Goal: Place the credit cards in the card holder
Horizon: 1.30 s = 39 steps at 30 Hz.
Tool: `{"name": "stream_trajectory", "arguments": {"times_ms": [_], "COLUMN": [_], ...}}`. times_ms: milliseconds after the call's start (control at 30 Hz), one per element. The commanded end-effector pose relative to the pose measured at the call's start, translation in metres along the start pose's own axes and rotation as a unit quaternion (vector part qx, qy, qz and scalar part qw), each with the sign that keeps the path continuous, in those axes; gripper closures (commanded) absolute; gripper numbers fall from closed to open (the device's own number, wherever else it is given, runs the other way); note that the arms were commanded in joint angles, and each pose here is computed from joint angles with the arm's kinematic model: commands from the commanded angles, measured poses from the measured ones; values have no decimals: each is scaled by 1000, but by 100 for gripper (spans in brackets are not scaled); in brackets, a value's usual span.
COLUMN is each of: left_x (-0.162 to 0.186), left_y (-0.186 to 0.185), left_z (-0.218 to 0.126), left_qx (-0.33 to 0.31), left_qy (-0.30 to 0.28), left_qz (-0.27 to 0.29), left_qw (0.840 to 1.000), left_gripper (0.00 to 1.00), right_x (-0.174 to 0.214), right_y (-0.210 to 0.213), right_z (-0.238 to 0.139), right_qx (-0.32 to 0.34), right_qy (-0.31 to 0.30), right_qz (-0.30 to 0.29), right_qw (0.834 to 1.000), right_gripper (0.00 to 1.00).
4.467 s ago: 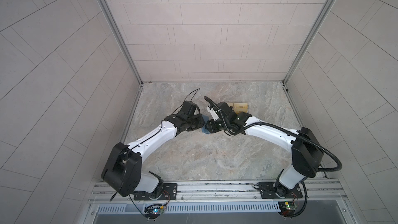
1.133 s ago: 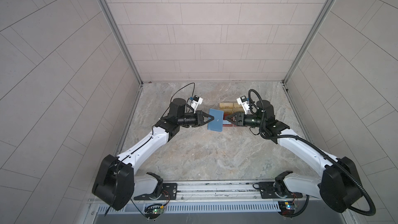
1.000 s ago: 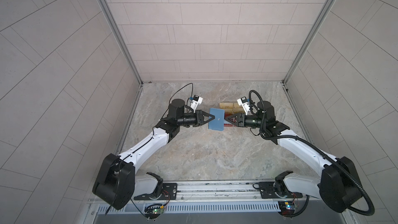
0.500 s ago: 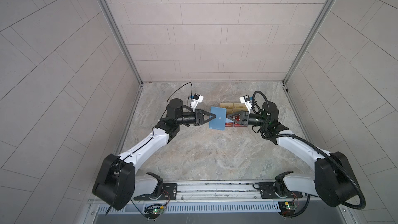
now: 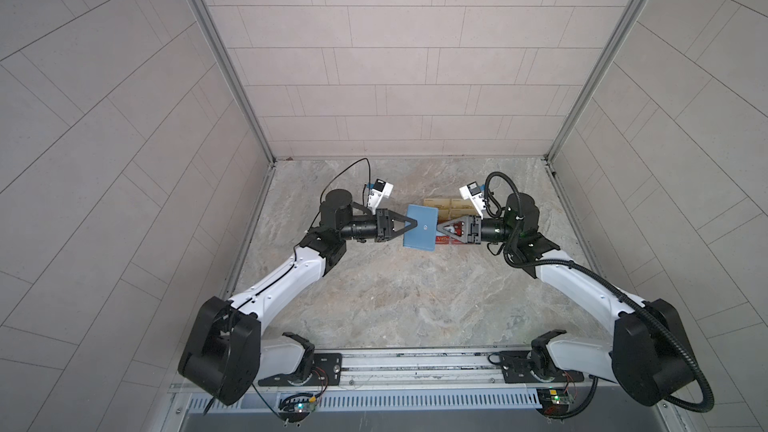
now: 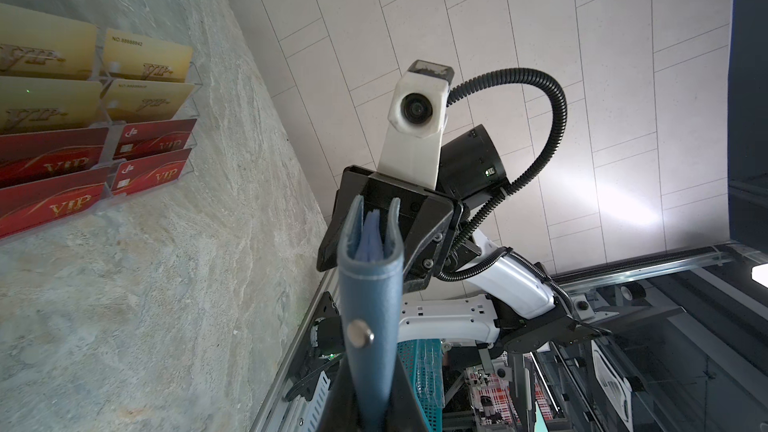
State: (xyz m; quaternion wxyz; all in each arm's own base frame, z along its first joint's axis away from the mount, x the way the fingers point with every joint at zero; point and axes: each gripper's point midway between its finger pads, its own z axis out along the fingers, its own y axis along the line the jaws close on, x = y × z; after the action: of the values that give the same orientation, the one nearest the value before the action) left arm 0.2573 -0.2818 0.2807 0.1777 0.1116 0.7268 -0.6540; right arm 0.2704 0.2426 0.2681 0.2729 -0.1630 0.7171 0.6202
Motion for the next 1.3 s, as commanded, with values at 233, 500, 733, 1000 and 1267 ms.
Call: {"name": "stream_trajectory", "arguments": {"times_ms": [233, 500, 733, 1000, 1267], "left_x": [-7, -6, -7, -9, -7], "left_y": [-31, -35, -40, -39, -37], "left_z": [-6, -7, -8, -7, -6], "left_qx": [30, 34, 37, 36, 37], "left_qy": [-6, -7, -6, -9, -3], "left_qz": [46, 49, 53, 52, 51], "left_qw": [998, 998, 998, 998, 998], "left_gripper": [100, 100, 100, 100, 100], "right_x": [2, 1, -1, 9, 6], "right_y": [12, 5, 15, 17, 28], "right_z": [6, 1, 9, 17, 18], "right_qx": [-24, -13, -33, -43, -57], "right_qy": [26, 11, 17, 27, 18], "right_qz": [-17, -15, -23, -20, -29], "right_qw": [999, 1000, 999, 999, 998], "right_gripper": [61, 66, 67, 76, 77]}}
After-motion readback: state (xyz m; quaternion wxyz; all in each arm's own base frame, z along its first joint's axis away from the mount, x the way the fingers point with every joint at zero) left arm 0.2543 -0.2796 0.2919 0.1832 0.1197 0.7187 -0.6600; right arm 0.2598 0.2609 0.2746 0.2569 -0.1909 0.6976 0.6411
